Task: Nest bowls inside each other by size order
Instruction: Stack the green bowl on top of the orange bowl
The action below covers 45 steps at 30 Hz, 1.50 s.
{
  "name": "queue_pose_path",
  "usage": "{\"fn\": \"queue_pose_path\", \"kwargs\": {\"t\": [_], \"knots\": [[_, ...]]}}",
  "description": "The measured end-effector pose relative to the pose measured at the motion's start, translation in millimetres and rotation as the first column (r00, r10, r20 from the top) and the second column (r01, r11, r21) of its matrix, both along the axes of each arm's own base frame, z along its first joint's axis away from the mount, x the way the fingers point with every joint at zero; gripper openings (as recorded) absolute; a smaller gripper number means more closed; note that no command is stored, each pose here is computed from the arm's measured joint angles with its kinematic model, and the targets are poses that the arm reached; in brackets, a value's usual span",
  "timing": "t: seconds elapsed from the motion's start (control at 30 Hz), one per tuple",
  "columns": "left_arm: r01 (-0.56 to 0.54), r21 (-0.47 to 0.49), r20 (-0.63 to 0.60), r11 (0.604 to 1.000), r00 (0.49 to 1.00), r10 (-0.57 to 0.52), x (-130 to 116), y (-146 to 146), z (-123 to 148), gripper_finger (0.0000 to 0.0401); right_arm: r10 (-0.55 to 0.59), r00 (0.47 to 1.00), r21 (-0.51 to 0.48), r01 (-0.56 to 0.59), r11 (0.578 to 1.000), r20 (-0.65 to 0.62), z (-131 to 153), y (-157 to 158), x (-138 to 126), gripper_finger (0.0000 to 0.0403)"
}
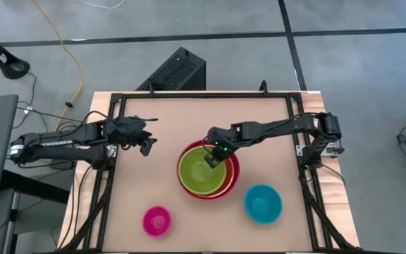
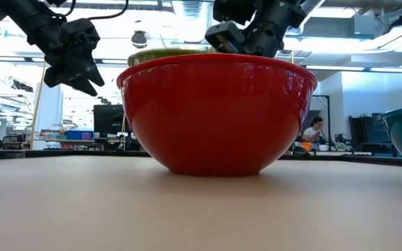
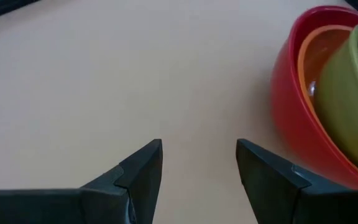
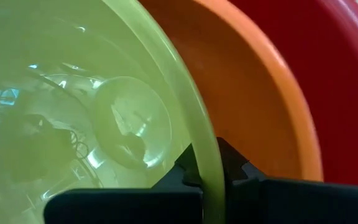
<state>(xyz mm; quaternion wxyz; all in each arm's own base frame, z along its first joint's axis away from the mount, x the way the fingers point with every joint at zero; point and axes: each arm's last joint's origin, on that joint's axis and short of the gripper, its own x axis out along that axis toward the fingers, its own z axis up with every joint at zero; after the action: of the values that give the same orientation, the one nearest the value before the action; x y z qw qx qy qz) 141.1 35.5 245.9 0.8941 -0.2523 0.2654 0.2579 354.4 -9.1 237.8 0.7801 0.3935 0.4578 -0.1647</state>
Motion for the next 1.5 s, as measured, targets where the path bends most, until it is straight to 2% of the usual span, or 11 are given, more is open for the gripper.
{"fn": "queue_pose_path", "kwargs": {"t": [0.53,0.97,1.3,1.5], "knots": [[0.009,0.023,-0.008,1.0,1.0,-0.009,0.2,-1.3,0.0,0.0194,-0.056,0.995,-0.051,0.051,0.997,-0.086,-7.0,-2.0,-4.8,0.0015],[0.006,0.027,-0.01,1.0,1.0,-0.006,0.2,-1.2,0.0,0.0194,-0.06,0.987,-0.048,0.053,0.997,-0.151,-21.2,-1.6,-2.2,0.0017],[0.006,0.027,-0.009,1.0,1.0,-0.006,0.3,-1.2,0.0,0.0194,-0.068,0.986,-0.042,0.063,0.997,-0.15,-22.4,1.1,-0.9,0.0063],[0.006,0.027,-0.009,1.0,1.0,-0.006,0.2,-1.2,0.1,0.0194,-0.077,0.99,-0.041,0.072,0.997,-0.121,-12.7,-2.3,-4.5,0.009]]}}
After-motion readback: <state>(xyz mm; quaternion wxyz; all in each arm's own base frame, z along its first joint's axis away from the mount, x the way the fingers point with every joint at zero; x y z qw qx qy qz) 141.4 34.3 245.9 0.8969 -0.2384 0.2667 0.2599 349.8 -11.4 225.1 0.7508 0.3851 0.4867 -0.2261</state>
